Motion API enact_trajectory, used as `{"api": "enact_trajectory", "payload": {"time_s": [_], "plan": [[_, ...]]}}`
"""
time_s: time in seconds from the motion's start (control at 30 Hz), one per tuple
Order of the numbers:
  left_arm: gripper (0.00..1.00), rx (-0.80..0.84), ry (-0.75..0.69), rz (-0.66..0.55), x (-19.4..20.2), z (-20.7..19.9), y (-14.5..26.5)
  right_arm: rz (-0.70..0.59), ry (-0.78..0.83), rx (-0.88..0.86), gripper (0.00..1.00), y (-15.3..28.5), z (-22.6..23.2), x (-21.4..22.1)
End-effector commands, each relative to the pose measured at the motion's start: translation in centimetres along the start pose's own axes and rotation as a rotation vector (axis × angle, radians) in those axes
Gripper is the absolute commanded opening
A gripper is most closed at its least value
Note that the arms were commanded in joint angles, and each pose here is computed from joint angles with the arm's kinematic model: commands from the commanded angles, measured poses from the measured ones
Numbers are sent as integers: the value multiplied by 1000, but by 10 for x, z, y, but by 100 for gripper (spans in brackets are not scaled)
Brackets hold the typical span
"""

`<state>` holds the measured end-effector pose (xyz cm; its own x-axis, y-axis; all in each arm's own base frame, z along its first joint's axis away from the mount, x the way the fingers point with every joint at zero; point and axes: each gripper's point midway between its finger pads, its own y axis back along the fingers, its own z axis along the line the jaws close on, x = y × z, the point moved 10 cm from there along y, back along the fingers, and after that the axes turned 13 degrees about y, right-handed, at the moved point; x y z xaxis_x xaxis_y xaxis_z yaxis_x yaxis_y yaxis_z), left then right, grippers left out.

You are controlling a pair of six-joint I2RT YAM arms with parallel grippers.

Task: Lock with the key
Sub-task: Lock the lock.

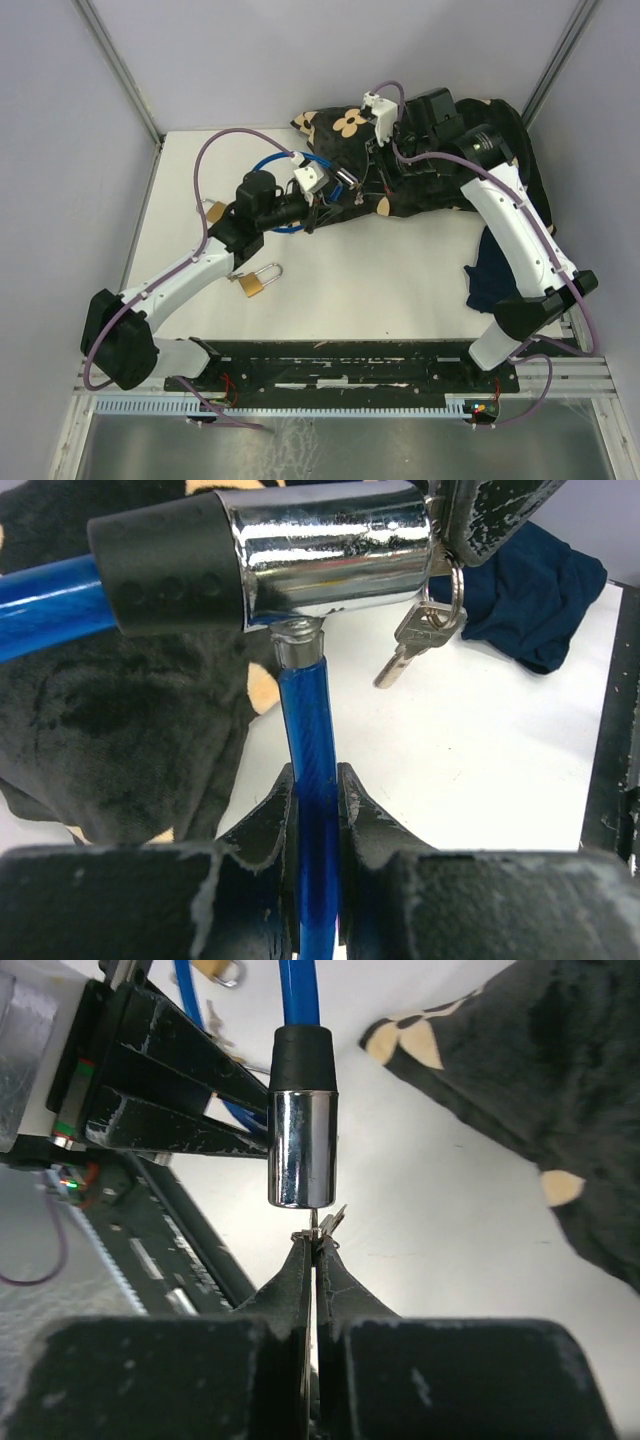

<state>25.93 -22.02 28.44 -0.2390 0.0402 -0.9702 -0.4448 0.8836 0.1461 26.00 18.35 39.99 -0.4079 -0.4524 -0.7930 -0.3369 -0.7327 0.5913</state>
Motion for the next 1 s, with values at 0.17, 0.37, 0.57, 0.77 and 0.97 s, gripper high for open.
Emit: {"api": "enact_trajectory", "payload": {"time_s": [0.17, 0.37, 0.57, 0.77, 0.97], "plan": [[3, 173, -93, -179, -59, -22, -2, 168, 461, 284, 2, 3, 8, 1], [3, 193, -52, -157, -55, -22, -8, 163, 631, 341, 2, 1, 19, 2], [3, 144, -25, -160, -51, -14, -6, 130, 637, 351, 2, 9, 23, 1], [3, 71, -4, -181, -46, 5, 7, 93, 555, 307, 2, 23, 18, 3], [3, 53, 40, -202, -41, 22, 20, 72, 514, 282, 2, 38, 10, 10]]}}
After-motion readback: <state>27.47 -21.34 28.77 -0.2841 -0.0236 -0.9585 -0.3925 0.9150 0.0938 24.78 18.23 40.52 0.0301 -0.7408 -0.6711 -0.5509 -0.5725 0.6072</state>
